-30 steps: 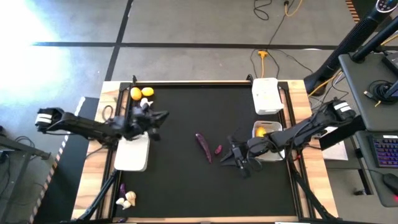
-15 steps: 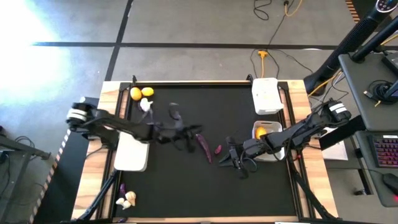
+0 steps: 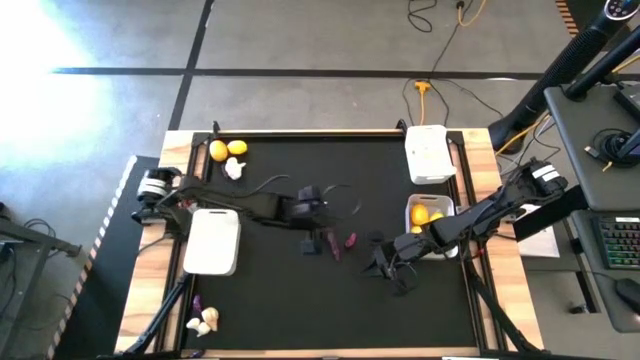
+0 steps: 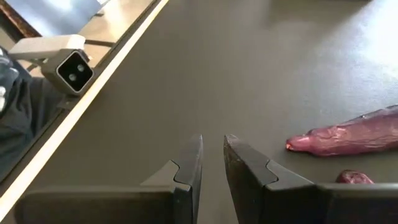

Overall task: Sort produce into baskets
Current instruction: Put the eggplant into the bottom white bin

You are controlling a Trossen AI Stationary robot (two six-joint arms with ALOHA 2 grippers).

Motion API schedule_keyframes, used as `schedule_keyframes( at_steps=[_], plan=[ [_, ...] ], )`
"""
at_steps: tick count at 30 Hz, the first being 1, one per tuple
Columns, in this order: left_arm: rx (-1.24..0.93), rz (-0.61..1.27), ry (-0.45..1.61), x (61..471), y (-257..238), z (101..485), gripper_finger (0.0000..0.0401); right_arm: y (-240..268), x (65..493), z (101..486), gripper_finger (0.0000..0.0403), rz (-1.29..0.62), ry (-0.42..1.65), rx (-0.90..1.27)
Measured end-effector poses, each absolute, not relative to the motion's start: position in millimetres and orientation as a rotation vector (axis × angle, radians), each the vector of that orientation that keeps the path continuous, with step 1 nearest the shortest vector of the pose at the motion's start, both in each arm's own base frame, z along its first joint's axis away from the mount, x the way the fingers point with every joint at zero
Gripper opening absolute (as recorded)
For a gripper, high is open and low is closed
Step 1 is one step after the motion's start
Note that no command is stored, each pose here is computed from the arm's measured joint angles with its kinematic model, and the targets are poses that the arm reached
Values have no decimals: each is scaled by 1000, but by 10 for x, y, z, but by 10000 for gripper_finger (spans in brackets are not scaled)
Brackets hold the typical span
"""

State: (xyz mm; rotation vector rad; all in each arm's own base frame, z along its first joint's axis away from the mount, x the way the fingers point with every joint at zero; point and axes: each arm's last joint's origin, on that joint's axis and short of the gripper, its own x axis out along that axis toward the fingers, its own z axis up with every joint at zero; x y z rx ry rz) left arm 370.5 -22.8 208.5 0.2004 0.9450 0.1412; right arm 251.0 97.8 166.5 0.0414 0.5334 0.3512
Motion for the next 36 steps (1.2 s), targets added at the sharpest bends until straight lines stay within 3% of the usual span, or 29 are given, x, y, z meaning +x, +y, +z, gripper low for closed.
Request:
schedule_keyframes(
  at_steps=[8,15,32,36],
  plan=[
    [388,-16,1216,4123,-147,1820,239,973,2498,1659,59,349,549,38],
    [404,-120,1450,4396,-113,1690,228,972,2495,1635,59,346,569,39],
    [406,-152,1528,4611,-123,1533,228,956,2455,1571,59,322,652,71],
    [381,-112,1514,4619,-129,1556,212,956,2455,1571,59,318,654,80]
  ],
)
